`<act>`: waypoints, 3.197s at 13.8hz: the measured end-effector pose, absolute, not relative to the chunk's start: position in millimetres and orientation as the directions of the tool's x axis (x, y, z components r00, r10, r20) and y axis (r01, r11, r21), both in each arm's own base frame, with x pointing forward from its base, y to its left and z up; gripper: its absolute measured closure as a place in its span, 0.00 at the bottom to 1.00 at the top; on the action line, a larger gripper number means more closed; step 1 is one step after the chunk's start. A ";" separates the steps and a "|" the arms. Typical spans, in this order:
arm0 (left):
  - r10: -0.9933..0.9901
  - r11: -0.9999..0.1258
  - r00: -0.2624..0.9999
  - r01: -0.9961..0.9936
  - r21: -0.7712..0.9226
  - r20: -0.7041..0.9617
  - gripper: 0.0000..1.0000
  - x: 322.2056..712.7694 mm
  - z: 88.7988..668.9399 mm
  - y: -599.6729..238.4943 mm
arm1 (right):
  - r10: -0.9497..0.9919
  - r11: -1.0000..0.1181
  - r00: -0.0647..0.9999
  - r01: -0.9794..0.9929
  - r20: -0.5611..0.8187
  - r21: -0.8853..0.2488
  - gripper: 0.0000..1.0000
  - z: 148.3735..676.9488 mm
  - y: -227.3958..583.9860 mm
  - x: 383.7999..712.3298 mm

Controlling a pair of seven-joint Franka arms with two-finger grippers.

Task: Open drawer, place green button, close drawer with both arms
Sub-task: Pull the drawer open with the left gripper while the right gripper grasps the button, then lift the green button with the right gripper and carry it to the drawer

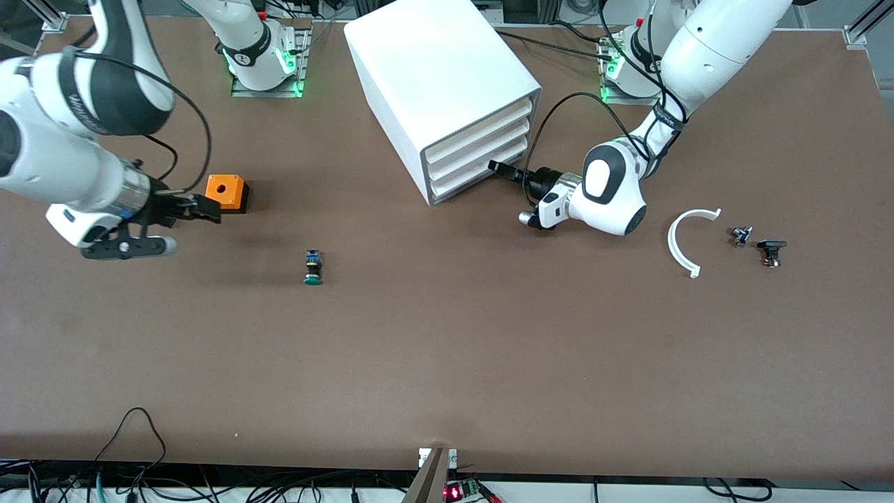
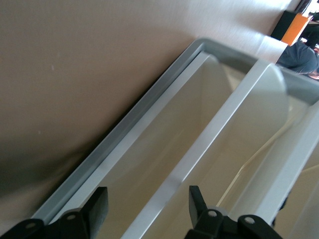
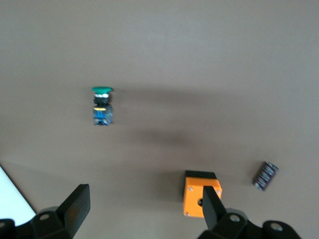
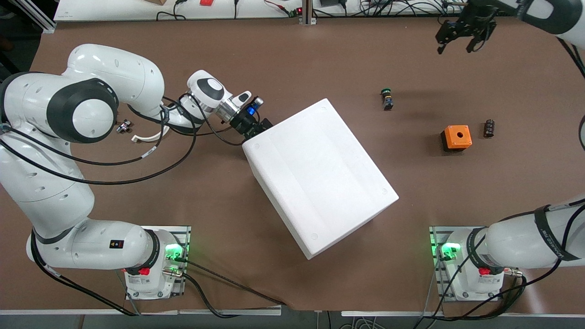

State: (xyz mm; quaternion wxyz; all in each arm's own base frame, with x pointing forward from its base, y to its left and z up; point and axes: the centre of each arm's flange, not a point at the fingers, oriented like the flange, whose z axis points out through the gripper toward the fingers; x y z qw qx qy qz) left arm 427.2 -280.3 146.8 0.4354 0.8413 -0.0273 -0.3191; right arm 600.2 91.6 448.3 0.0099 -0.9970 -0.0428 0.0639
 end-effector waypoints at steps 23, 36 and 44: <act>0.057 -0.717 0.997 0.071 0.693 -0.044 0.00 577.9 319.5 -52.7 | 0.185 -0.981 0.979 0.179 -0.086 -0.071 0.00 210.9 198.2 595.6; -0.195 -0.981 0.981 -0.195 -0.016 -0.024 0.00 527.9 608.8 -16.1 | 0.185 -0.982 0.978 0.182 -0.099 -0.040 0.62 184.2 194.8 580.3; -0.159 -0.986 0.986 -0.161 -0.039 -0.046 0.00 533.5 598.4 -11.4 | 0.192 -0.981 0.981 0.191 -0.017 -0.040 0.67 213.3 200.2 602.8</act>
